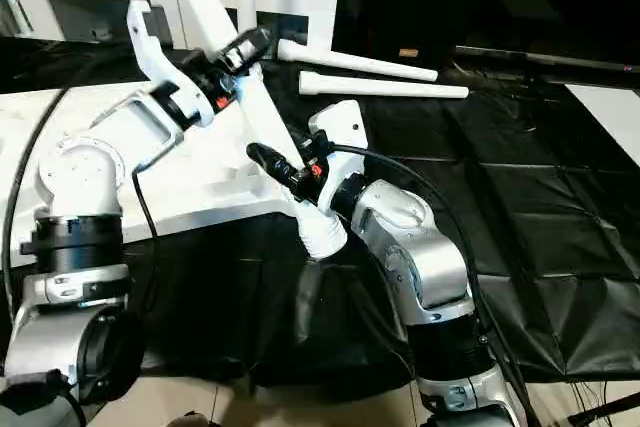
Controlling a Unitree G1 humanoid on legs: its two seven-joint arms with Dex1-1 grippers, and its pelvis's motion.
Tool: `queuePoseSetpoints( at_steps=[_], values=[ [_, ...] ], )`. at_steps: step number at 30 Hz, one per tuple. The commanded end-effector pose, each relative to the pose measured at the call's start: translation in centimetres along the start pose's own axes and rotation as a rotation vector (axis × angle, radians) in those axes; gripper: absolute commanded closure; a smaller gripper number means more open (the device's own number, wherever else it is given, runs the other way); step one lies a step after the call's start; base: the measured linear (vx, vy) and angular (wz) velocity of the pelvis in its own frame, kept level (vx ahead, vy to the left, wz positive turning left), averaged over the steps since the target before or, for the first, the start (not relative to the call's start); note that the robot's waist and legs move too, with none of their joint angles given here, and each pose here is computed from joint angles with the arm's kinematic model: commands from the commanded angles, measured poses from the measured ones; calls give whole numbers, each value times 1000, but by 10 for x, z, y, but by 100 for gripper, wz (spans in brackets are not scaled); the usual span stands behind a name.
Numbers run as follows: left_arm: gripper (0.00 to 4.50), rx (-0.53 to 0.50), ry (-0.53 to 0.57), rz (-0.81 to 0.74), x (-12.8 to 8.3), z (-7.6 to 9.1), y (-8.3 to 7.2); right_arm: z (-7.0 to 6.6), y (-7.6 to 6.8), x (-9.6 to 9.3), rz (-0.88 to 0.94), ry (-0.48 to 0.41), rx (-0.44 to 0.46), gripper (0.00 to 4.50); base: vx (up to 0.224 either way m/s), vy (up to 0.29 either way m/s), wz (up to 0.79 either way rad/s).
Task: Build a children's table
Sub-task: Pick table leg
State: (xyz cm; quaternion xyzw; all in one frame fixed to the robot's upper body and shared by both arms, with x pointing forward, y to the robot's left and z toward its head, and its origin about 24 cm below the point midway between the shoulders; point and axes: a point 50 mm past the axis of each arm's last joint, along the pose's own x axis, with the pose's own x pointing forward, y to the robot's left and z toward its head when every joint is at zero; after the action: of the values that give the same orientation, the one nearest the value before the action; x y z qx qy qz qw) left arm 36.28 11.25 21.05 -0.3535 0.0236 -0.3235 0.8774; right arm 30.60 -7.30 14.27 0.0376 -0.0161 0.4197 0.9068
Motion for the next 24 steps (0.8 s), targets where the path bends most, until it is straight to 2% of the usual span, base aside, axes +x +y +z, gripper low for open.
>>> queuePoseSetpoints(
  at_steps=[1, 4, 15, 16, 17, 18, 22, 24],
  values=[
    [158, 2, 7, -31, 2, 5, -5, 7, -2, -1, -2, -28, -26, 276, 0, 0, 0],
    [198, 7, 19, -53, 3, 6, -7, 7, -3, 0, -3, -29, -27, 276, 0, 0, 0],
    [272, 13, 24, -75, 3, 8, -9, 8, -2, 1, -4, -41, -59, 276, 0, 0, 0],
    [278, 16, 24, -77, 3, 9, -9, 8, -2, 1, 6, -40, -70, 220, 0, 0, 0],
    [278, 32, 26, -79, 3, 10, -9, 8, -2, 1, 12, -40, -70, 220, 0, 0, 0],
    [280, 83, 35, -85, 3, 11, -10, 6, -1, 0, 35, -36, -26, 206, 0, 0, 0],
    [282, 140, 54, -106, 3, 12, -14, 8, 0, -1, 59, -31, 4, 173, 0, 0, 0],
    [282, 200, 82, -138, 3, 14, -19, 7, 0, -4, 103, 15, 15, 161, 0, 0, 0]
  ],
)
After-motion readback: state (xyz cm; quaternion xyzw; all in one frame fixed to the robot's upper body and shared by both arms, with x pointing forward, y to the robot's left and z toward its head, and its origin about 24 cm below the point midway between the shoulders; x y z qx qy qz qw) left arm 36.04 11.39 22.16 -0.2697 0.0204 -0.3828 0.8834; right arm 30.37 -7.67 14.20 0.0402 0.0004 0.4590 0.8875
